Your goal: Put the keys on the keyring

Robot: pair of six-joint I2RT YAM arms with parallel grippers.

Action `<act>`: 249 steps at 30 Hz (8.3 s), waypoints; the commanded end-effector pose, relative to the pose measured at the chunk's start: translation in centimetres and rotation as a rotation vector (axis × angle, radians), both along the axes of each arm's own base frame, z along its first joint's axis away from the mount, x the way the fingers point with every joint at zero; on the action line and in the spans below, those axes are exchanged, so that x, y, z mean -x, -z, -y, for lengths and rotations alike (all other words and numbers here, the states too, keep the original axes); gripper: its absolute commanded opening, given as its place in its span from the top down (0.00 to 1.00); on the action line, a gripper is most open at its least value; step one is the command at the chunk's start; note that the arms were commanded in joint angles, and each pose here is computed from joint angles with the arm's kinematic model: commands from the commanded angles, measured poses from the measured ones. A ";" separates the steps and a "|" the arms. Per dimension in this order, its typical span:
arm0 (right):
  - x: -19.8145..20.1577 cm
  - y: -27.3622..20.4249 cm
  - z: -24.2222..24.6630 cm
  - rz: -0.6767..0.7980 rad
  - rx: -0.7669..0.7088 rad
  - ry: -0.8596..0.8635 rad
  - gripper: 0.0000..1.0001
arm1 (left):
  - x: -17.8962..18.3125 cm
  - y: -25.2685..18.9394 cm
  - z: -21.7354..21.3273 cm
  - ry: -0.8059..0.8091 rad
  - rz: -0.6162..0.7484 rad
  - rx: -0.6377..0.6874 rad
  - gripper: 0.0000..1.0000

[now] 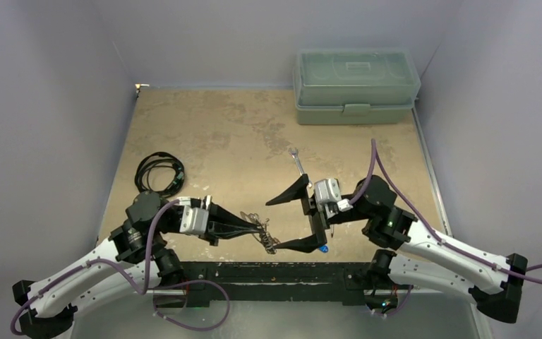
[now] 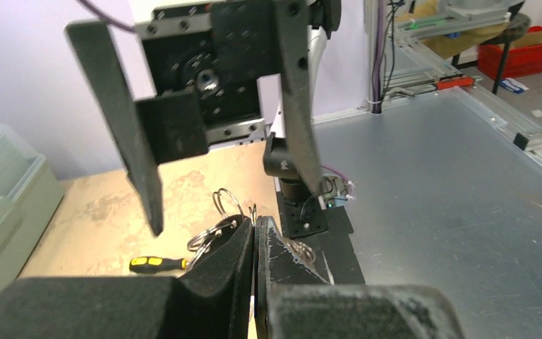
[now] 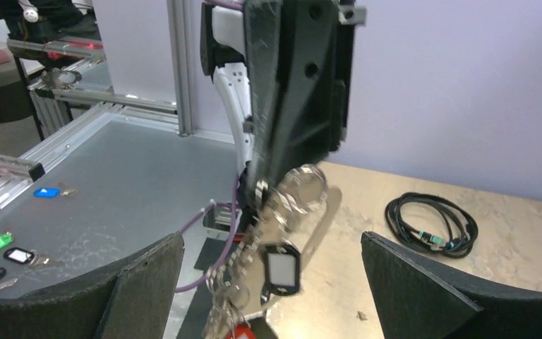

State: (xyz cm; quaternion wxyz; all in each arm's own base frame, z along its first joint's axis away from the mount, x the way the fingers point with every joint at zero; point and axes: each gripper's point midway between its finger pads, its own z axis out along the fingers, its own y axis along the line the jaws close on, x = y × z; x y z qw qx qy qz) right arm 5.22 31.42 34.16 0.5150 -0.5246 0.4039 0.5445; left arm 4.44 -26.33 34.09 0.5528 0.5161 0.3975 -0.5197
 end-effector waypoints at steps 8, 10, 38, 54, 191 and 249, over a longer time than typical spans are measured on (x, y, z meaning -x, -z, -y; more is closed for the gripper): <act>0.0 0.6 -1.3 -0.023 0.034 -0.198 0.05 | 3.6 -4.6 -0.7 0.201 0.083 0.109 1.00; -0.2 0.7 -1.8 -0.030 0.043 -0.213 0.12 | 3.6 -4.5 -0.5 0.204 0.080 0.115 1.00; -3.0 1.0 -3.6 -0.233 0.037 -0.078 0.21 | 0.0 -2.9 0.2 0.009 0.038 0.107 1.00; -0.5 -4.6 3.8 -0.051 -0.162 0.073 0.55 | -0.3 -4.1 -0.8 -0.046 0.033 0.191 1.00; -9.8 2.8 1.5 0.300 0.174 0.727 1.00 | -7.2 7.5 0.2 -0.363 -0.134 -0.308 0.62; -20.2 1.1 14.3 -0.122 0.178 1.342 1.00 | -3.2 28.1 18.4 -0.470 -0.136 -0.491 0.80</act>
